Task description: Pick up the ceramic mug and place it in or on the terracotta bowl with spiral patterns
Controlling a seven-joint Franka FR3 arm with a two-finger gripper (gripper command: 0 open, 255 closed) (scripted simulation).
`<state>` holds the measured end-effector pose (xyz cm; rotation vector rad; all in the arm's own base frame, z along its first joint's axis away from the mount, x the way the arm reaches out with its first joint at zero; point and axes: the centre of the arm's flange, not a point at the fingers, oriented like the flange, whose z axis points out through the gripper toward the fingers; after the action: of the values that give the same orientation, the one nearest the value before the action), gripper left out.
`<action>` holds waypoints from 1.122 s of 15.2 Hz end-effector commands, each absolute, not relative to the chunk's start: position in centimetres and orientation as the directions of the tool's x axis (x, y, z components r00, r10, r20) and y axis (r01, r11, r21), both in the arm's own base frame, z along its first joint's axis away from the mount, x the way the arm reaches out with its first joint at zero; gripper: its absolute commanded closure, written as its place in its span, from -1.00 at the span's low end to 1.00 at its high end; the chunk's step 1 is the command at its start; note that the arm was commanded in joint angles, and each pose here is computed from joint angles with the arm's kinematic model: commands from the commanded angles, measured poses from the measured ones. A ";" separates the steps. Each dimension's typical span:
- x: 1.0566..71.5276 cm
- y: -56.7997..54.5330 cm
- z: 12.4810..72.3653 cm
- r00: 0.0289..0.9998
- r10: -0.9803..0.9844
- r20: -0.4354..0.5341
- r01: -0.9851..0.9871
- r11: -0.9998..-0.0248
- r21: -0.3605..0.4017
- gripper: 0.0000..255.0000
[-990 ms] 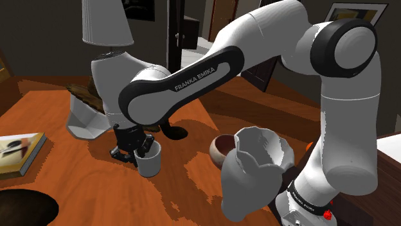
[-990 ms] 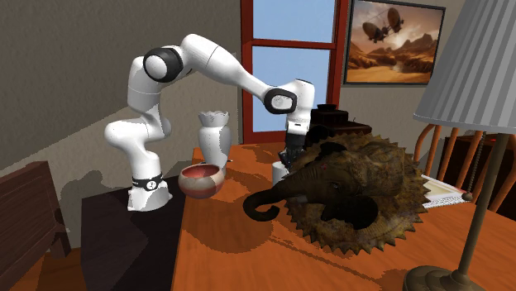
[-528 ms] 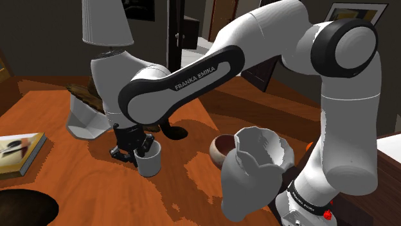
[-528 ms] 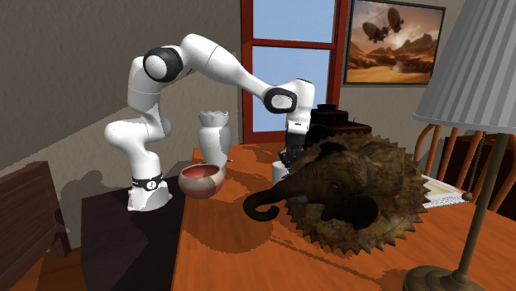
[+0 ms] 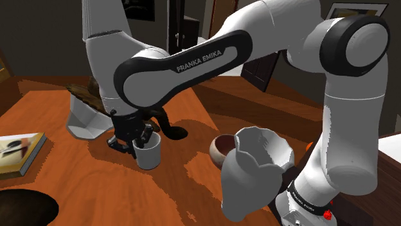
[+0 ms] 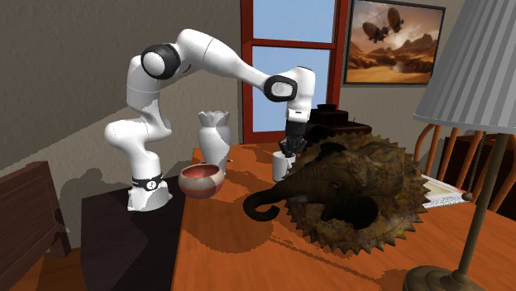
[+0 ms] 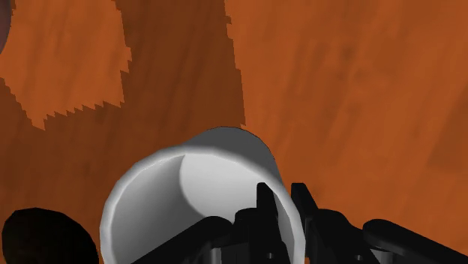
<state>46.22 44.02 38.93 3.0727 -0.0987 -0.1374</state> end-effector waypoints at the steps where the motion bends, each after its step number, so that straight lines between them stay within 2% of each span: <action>1: 46.2 44.0 40.0 0.994 -0.067 -0.087 -0.061 -0.996 0.067 1.00; 17: 46.2 44.0 48.4 0.994 -0.067 -0.087 -0.061 -0.996 0.067 1.00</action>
<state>46.07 44.02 47.94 3.0724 -0.0988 -0.1376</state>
